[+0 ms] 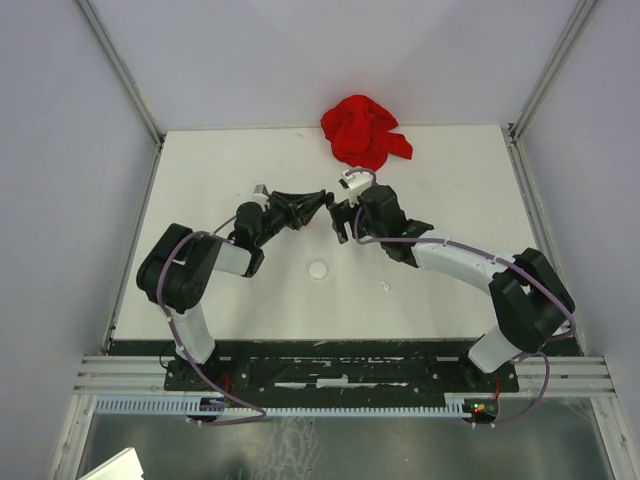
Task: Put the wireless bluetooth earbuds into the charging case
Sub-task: Place the charging case at the center of the board, then close the charging case, then place the charging case at the center of the board.
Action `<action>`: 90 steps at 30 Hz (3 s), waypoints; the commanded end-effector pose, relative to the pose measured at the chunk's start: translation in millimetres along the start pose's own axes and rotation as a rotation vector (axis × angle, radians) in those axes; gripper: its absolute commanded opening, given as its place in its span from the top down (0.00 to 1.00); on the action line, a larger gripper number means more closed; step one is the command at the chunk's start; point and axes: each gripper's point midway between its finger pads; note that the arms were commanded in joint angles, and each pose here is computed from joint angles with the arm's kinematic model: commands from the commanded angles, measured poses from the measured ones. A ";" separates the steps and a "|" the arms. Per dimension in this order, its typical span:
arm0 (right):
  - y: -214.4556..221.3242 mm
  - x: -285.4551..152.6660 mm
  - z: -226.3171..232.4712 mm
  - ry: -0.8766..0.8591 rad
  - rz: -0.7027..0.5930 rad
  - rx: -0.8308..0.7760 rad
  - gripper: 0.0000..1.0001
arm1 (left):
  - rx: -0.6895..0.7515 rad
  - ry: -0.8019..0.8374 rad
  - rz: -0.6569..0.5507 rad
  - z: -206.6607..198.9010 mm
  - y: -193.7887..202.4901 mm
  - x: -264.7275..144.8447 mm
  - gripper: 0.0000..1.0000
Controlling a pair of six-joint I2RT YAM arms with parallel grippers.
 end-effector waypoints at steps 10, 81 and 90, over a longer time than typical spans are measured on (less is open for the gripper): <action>-37.1 42.0 -1.7 0.105 -0.172 -0.061 0.00 | -0.088 -0.003 -0.002 -8.4 15.6 2.8 0.97; 68.4 7.6 121.7 -0.458 0.371 -0.210 0.07 | 0.447 -0.455 0.013 106.5 -70.4 73.5 0.52; 76.5 14.9 128.9 -0.475 0.406 -0.236 0.09 | 0.511 -0.483 -0.006 80.8 -79.3 52.8 0.51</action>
Point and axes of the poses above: each gripper's point midway between its finger pads, its own x axis out along the fingers, its own z axis along the line the jaws close on, y = z × x, and after that the axes turned 10 degrees about -x, right-handed
